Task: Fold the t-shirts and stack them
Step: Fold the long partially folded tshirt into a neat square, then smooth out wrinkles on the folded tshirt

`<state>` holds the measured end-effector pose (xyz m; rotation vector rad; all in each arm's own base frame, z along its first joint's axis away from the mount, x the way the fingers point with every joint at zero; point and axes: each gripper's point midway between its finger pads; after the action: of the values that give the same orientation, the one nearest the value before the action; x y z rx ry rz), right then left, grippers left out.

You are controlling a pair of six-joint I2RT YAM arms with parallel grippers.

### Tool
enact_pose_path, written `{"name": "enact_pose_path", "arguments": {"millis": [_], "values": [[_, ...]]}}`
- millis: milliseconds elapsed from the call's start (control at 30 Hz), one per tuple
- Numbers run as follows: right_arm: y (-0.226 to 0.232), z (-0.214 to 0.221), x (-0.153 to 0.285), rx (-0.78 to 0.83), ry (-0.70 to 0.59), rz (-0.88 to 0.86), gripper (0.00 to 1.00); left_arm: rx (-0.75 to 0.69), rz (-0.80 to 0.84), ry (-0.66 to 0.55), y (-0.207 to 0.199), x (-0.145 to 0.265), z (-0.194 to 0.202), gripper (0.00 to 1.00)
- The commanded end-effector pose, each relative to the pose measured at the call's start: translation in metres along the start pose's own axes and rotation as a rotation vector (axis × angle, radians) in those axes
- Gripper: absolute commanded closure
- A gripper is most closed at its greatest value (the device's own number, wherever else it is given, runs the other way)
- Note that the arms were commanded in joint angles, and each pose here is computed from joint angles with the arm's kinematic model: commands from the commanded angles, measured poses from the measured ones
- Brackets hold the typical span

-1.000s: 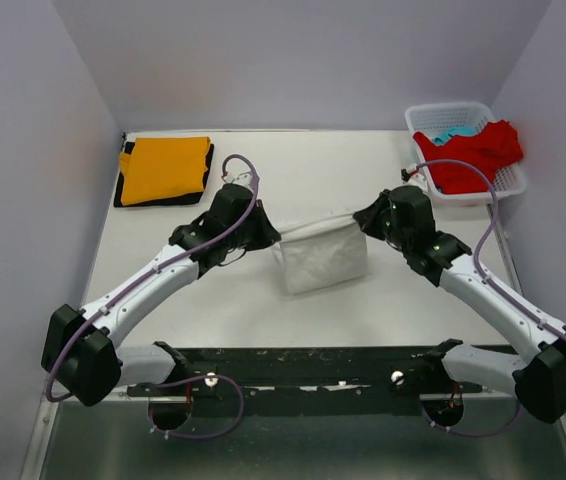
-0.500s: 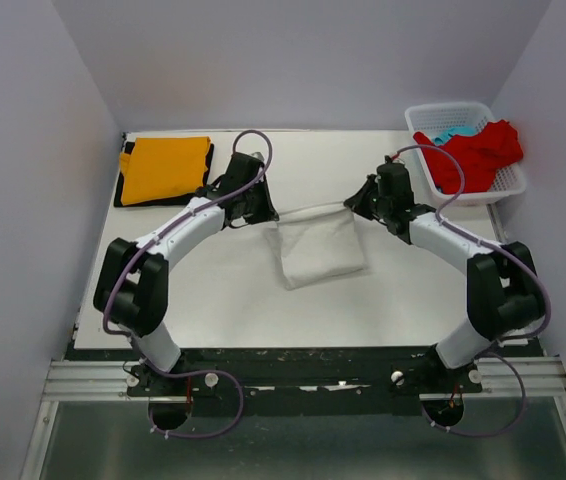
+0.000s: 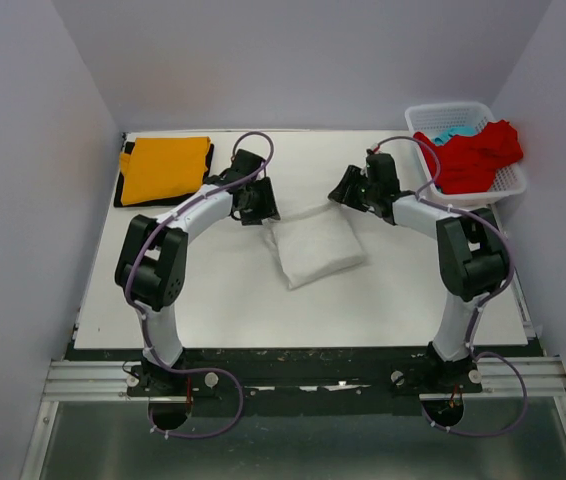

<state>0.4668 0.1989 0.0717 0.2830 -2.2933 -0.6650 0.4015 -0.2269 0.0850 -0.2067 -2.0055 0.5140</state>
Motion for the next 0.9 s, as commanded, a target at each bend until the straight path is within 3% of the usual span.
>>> {"name": "enact_pose_path", "arguments": {"millis": [0,33,67,200,333,400,500,700,867], "values": [[0.02,-0.025,0.006,0.119,0.002,-0.069,0.28,0.002,-0.006,-0.065,-0.007,0.03,-0.019,0.02],[0.025,-0.028,0.012,0.134,0.011,-0.085,0.03,-0.001,0.02,-0.08,-0.013,0.04,-0.02,0.01],[0.03,-0.027,0.022,0.144,0.024,-0.095,0.0,-0.001,0.049,-0.09,-0.019,0.05,-0.018,0.01],[0.041,-0.016,0.068,0.114,-0.001,-0.162,0.0,-0.075,0.279,-0.057,-0.062,0.076,0.018,0.01],[0.06,0.031,0.115,-0.029,0.068,-0.352,0.0,-0.168,0.502,0.036,-0.107,0.081,0.075,0.01],[0.069,0.057,0.134,-0.097,0.116,-0.477,0.0,-0.182,0.547,0.092,-0.119,0.073,0.098,0.01],[0.066,0.076,0.14,-0.198,0.137,-0.527,0.0,-0.154,0.575,0.162,-0.128,0.051,0.122,0.01],[0.025,0.099,0.106,-0.227,0.152,-0.382,0.0,-0.08,0.446,0.255,-0.09,-0.002,0.151,0.01],[-0.021,0.122,0.097,-0.232,0.149,-0.216,0.0,-0.055,0.356,0.305,-0.05,-0.013,0.177,0.02]]}}
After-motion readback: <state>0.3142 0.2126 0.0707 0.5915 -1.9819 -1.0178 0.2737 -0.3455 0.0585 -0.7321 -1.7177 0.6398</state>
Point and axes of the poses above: each gripper's point midway between its finger pads, its own x axis back along the fingers, its own y axis along the line the jaws close on, z = x × y
